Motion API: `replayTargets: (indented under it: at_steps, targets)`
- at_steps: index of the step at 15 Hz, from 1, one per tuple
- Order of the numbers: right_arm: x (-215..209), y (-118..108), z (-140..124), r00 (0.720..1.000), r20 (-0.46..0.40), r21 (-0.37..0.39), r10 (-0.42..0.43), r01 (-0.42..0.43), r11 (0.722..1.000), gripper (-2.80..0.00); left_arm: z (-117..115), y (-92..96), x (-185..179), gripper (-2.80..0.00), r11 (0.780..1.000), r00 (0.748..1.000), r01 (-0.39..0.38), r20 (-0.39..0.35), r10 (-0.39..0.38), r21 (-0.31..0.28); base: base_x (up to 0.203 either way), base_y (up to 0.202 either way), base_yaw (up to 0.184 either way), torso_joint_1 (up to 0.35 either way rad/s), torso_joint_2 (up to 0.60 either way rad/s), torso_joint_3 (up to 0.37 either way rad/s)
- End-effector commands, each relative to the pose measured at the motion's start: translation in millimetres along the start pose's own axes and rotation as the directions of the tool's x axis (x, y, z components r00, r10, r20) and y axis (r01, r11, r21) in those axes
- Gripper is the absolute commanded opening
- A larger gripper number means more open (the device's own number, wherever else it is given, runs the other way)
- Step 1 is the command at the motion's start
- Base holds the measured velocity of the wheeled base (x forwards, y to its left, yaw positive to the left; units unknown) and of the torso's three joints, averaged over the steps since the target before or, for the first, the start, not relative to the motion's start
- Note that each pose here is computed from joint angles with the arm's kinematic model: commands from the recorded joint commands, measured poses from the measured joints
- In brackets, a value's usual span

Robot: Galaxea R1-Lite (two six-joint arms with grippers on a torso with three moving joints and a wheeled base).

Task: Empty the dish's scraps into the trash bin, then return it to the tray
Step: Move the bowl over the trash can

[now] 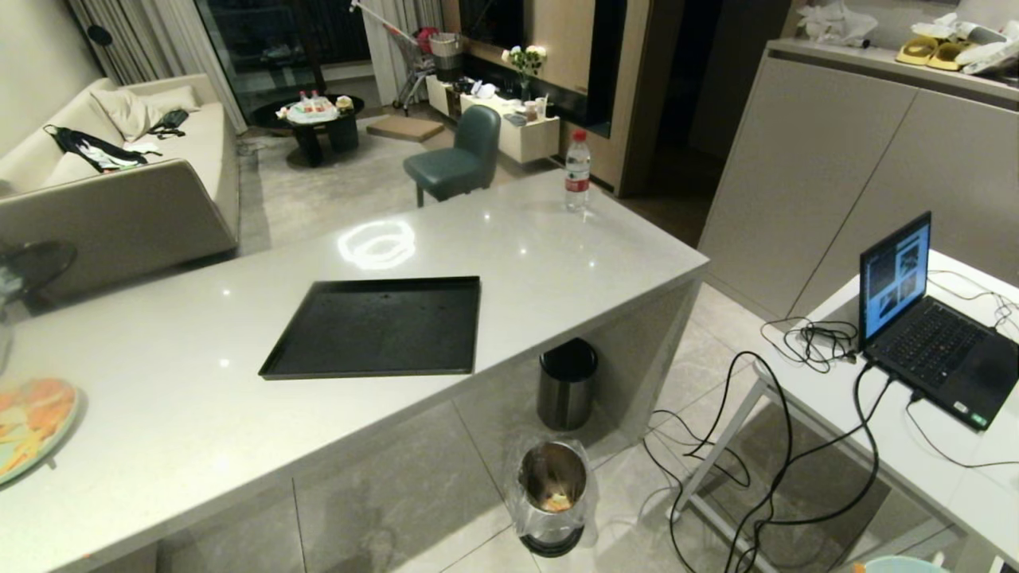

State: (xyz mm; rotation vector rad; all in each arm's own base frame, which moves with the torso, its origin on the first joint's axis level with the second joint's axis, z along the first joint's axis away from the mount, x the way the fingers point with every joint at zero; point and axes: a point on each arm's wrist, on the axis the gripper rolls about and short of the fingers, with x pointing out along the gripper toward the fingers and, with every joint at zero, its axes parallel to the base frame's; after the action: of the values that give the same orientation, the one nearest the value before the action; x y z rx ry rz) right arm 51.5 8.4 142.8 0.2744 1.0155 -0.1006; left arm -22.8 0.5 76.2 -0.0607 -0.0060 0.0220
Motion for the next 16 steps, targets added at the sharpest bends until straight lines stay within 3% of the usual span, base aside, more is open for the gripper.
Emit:
replayTargets:
  at_steps: [1,7,16]
  targets:
    - [0.5,-0.2,-0.2,1.000,-0.006,0.004,-0.004,0.005,1.000,-2.80,0.0,0.0,0.1,-2.80,1.000,1.000,-0.001,-0.001,0.001,-0.001,0.000,0.000,0.000,0.000,0.00,0.000]
    - [1.3,-1.4,-3.1,0.999,-0.033,0.009,-0.013,0.014,1.000,-2.80,0.0,0.0,0.1,-2.80,1.000,1.000,-0.001,-0.001,0.001,-0.001,0.000,0.000,0.000,-0.053,0.12,0.070]
    - [3.8,-3.1,-7.1,0.998,-0.054,-0.004,-0.023,0.023,1.000,-2.80,0.0,0.0,0.1,-2.80,1.000,1.000,0.000,-0.001,0.000,-0.001,0.000,0.000,0.000,-0.128,0.30,0.167]
